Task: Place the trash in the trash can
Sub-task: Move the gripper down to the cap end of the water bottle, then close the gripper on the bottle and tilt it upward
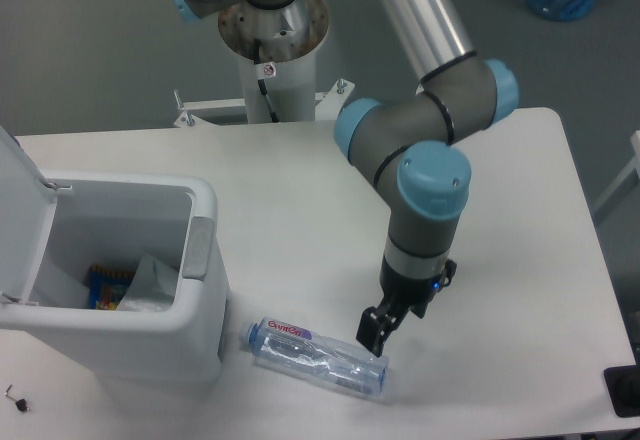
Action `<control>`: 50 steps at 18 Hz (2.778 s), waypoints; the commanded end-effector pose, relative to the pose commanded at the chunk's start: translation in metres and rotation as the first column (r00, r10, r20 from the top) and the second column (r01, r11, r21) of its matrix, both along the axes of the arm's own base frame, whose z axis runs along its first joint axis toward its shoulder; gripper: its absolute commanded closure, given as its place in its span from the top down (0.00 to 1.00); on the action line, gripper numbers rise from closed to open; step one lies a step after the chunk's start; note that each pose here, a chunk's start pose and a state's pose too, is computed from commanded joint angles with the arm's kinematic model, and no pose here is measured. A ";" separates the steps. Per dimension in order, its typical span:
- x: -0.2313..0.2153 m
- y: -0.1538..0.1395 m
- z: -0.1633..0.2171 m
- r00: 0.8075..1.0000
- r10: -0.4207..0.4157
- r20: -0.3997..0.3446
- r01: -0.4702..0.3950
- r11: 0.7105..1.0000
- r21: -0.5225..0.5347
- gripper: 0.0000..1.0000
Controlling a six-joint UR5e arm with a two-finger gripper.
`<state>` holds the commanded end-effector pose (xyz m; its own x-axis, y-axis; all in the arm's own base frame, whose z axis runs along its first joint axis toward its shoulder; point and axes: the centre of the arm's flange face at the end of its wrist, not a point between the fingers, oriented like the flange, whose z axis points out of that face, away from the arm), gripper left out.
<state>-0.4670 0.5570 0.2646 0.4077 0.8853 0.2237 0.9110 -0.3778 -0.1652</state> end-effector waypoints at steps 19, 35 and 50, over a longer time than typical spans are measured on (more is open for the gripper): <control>0.002 0.034 -0.056 0.995 0.102 0.009 -0.101 0.991 -0.083 1.00; 0.004 0.036 -0.081 0.992 0.124 0.037 -0.119 0.987 -0.110 0.90; 0.009 0.038 -0.079 0.993 0.113 0.037 -0.108 0.988 -0.110 0.62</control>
